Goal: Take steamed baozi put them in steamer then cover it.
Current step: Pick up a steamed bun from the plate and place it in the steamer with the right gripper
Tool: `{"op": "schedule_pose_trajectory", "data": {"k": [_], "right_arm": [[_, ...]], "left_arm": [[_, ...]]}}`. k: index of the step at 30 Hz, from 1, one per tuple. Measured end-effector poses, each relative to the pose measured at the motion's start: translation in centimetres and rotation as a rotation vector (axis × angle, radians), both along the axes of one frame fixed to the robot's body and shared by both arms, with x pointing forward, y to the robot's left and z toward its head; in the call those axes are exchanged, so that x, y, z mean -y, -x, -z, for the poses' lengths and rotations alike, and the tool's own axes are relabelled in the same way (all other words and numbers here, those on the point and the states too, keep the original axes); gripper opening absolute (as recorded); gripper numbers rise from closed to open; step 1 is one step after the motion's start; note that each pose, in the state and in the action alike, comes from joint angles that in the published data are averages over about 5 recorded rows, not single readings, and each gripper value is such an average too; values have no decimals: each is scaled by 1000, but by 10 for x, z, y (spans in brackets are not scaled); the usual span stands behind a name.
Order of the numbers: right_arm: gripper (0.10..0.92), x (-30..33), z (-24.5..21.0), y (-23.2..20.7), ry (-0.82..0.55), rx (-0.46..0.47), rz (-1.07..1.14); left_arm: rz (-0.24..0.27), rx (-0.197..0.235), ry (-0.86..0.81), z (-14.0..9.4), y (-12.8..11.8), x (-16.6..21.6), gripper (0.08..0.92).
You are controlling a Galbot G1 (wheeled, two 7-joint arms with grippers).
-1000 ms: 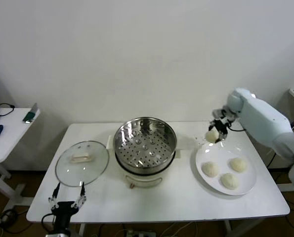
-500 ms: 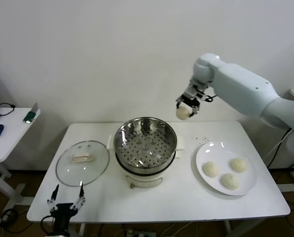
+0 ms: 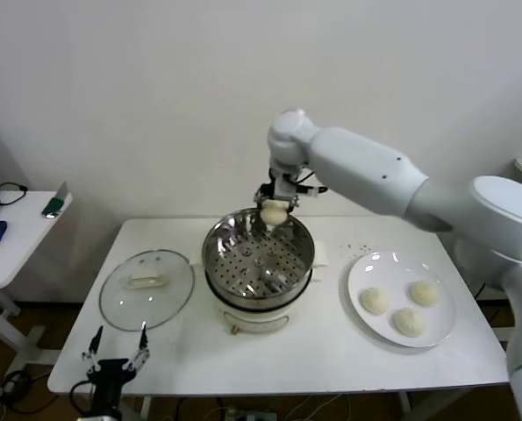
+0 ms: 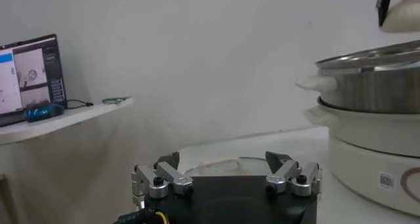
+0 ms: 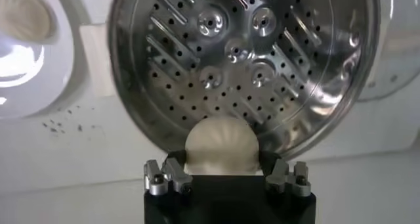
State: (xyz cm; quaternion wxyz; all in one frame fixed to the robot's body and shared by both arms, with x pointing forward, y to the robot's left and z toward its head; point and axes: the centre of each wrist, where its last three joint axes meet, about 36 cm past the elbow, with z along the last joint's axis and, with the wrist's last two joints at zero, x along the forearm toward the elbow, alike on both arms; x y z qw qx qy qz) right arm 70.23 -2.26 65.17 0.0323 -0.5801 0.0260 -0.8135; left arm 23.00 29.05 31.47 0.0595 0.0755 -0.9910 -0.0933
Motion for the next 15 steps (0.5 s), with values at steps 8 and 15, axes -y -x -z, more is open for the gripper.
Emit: {"op": "schedule_pose_trajectory", "data": {"k": [8,15], "right_arm": [[721,-25,37,3,38,0,-80],[721,-32,63,3,60,-14,-94]], "left_arm": [[1,-3,-2,-1,0,-1,823],[2,-5,-2,0,0,0,823]]}}
